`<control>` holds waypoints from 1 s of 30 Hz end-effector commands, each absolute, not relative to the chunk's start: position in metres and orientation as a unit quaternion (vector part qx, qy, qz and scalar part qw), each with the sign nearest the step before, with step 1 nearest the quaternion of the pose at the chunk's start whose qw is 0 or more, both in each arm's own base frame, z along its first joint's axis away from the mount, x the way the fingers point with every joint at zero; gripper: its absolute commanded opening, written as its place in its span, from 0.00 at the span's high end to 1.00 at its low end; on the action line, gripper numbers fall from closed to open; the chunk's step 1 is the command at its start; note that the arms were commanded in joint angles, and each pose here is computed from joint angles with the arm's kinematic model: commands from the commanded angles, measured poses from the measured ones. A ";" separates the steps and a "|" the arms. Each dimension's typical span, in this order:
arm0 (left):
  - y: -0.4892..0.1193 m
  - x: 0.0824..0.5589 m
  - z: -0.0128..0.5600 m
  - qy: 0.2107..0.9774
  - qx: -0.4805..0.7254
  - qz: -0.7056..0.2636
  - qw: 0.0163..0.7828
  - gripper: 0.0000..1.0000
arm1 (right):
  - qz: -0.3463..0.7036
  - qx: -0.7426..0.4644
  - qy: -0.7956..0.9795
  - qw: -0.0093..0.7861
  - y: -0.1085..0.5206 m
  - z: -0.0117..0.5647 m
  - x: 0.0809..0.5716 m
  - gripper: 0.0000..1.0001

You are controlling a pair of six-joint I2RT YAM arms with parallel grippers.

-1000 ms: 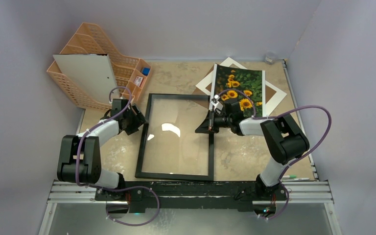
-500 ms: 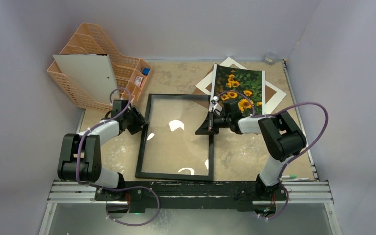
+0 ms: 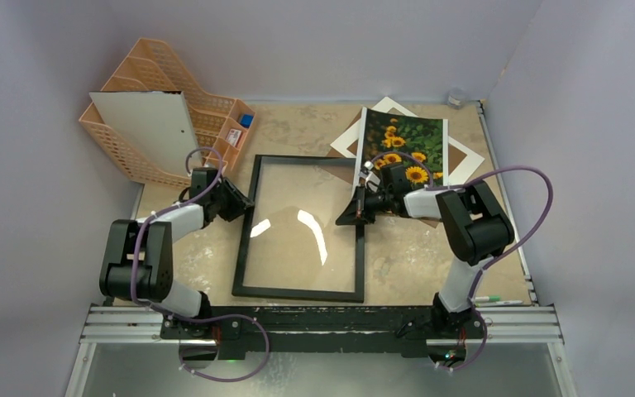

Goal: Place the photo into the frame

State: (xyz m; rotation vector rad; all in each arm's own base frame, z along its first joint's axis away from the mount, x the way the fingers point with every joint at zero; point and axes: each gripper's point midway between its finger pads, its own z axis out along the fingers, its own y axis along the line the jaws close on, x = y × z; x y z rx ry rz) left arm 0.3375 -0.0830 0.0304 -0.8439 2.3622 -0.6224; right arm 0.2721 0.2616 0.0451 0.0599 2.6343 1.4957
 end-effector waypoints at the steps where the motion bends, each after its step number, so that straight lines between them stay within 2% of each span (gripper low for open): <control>1: -0.079 0.350 0.025 0.861 -0.356 -0.228 0.283 0.91 | 0.504 0.001 0.862 0.044 0.264 0.051 0.275 1.00; 4: -0.074 0.348 0.019 0.856 -0.382 -0.211 0.275 0.97 | 0.509 -0.003 0.860 0.045 0.264 0.052 0.281 1.00; 9: -0.080 0.352 0.019 0.844 -0.404 -0.221 0.276 0.98 | 0.512 -0.017 0.858 0.044 0.258 0.052 0.292 1.00; 14: -0.089 0.362 0.030 0.853 -0.352 -0.247 0.296 0.86 | 0.514 -0.032 0.856 0.035 0.256 0.052 0.292 1.00; 20: -0.086 0.366 0.049 0.863 -0.297 -0.242 0.329 0.63 | 0.530 -0.039 0.846 0.030 0.257 0.064 0.286 1.00; 30: -0.094 0.366 0.064 0.857 -0.270 -0.273 0.343 0.41 | 0.543 -0.055 0.837 0.030 0.255 0.085 0.275 1.00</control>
